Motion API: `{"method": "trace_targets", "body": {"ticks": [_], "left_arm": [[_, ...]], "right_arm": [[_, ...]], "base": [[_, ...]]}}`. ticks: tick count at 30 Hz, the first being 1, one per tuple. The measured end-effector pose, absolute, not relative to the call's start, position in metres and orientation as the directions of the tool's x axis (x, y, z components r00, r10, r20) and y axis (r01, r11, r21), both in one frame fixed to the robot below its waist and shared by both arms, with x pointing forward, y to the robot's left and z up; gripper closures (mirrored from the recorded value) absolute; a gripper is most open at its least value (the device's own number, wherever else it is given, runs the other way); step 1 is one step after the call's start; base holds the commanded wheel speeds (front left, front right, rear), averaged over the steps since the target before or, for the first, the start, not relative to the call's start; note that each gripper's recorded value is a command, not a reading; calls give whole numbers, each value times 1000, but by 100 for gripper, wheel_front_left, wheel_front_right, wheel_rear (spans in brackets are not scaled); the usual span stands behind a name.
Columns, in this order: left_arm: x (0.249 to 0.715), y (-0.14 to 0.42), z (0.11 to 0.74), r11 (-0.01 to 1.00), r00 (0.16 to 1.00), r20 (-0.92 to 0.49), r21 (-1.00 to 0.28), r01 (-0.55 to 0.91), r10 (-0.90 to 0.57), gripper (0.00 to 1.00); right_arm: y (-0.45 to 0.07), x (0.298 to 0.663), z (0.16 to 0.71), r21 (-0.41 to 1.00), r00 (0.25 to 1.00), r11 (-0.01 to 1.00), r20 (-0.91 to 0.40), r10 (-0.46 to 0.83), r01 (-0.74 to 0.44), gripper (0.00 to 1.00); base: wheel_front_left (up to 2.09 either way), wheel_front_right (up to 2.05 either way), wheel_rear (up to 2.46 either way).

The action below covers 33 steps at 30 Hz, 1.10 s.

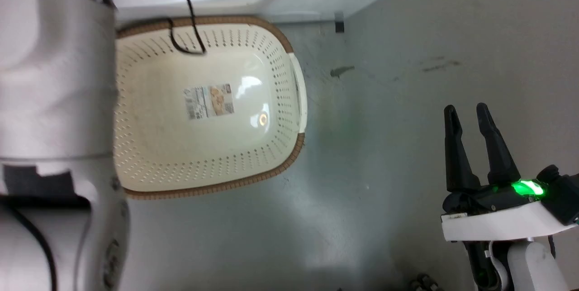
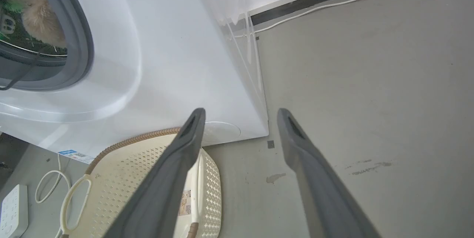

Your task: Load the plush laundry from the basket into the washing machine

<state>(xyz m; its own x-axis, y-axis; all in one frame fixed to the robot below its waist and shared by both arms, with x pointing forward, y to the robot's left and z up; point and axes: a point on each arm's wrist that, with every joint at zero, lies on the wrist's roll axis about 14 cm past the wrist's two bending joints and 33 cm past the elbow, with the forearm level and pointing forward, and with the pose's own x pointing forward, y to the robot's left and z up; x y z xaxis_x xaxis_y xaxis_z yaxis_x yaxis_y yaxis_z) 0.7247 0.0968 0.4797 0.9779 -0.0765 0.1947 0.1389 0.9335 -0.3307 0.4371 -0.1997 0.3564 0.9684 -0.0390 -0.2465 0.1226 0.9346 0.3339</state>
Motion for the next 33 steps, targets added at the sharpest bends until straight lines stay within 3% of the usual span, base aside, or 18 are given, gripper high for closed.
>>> {"method": "trace_targets", "body": {"ticks": [6,15,28,29,30,33], "left_arm": [[752,96,479,953,971,223,-263,150,-91,100],[788,100,474,985,967,212,-60,161,-145,100],[822,115,471,992,974,193,-11,123,-119,99],[824,116,468,993,977,180,-16,119,-114,61],[824,118,465,993,980,169,-16,113,-109,0],[827,124,458,994,987,135,-53,99,-91,0]], "right_arm": [[-204,432,337,324,954,934,-297,-51,151,0],[-208,426,319,325,936,928,-345,-66,185,0],[-213,418,294,308,910,925,-407,-84,223,0],[-213,418,293,308,909,925,-409,-83,223,0],[-212,418,292,309,908,925,-411,-81,223,0],[-211,418,289,311,906,924,-415,-77,221,0]], "base": [[0,0,0],[0,0,0],[0,0,0],[0,0,0],[0,0,0],[0,0,0]]}}
